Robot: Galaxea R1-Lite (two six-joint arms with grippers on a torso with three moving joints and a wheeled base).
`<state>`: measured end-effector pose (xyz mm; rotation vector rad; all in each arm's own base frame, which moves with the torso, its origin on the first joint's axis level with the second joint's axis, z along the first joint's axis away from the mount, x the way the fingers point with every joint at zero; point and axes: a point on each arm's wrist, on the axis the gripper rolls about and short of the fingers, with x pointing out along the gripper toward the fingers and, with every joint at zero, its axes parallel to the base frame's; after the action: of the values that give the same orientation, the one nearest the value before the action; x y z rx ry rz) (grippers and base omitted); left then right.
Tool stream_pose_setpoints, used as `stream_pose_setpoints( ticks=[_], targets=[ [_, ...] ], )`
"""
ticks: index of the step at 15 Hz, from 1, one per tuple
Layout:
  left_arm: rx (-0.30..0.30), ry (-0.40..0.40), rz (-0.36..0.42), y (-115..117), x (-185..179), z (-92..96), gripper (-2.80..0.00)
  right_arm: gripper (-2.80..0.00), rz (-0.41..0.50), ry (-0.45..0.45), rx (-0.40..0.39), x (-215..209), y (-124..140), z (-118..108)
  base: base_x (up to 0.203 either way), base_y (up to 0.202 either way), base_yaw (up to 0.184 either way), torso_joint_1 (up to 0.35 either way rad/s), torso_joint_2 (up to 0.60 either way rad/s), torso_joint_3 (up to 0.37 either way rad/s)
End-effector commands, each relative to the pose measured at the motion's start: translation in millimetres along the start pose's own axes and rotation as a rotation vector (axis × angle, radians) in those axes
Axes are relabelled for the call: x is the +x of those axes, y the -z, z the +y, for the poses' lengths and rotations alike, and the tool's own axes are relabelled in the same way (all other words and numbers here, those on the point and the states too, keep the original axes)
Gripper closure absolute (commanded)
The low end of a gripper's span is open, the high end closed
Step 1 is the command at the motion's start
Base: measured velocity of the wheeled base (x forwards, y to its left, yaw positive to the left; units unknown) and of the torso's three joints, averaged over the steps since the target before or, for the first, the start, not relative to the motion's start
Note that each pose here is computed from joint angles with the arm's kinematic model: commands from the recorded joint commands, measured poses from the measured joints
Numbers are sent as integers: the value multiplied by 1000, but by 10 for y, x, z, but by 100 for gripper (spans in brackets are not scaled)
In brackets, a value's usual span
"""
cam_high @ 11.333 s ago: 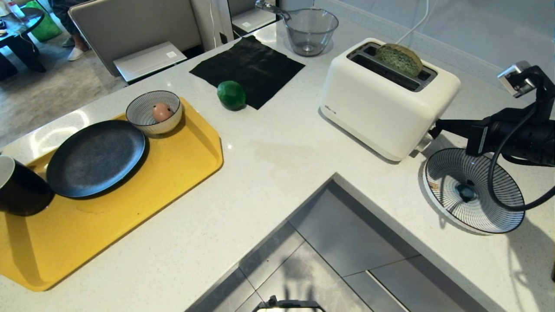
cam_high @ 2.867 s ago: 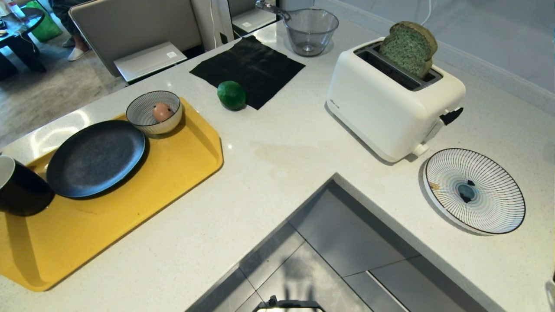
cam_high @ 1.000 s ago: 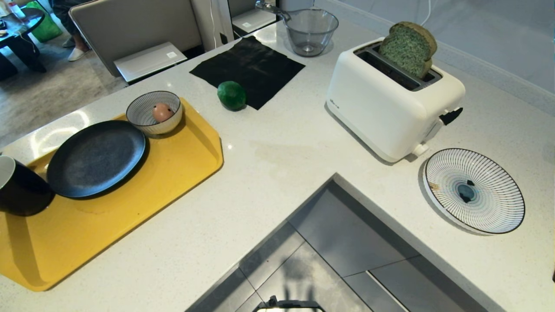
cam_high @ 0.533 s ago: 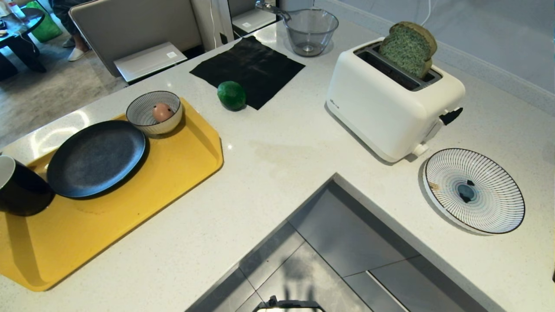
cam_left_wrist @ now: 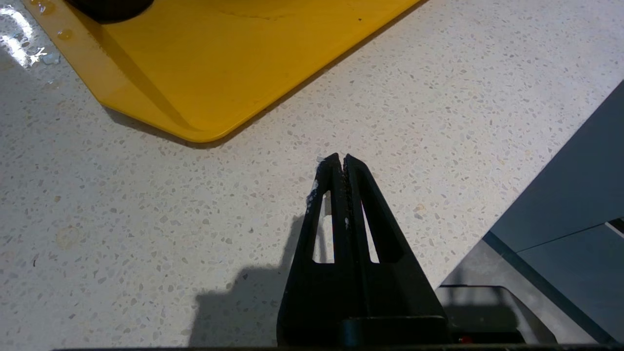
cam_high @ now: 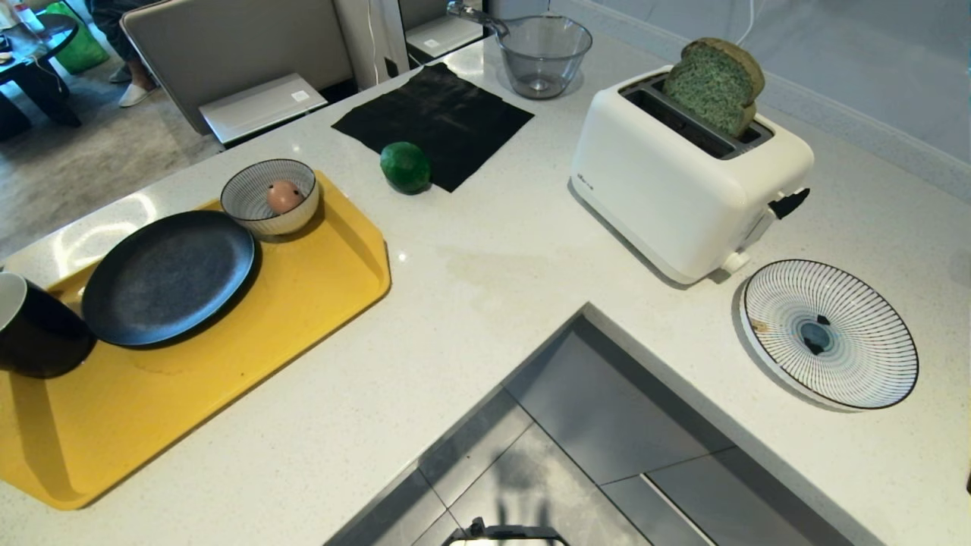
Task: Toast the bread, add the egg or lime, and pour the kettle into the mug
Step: Put the fruit on a plate
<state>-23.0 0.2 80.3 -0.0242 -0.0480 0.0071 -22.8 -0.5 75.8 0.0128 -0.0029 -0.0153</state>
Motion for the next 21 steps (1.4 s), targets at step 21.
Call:
stream_pose_setpoints(
  ticks=[21],
  targets=[
    [0,-1,16,47,10,1,0,0,1,-5,-1,1,-1,1,-52,0,0,1,0,1]
  ],
)
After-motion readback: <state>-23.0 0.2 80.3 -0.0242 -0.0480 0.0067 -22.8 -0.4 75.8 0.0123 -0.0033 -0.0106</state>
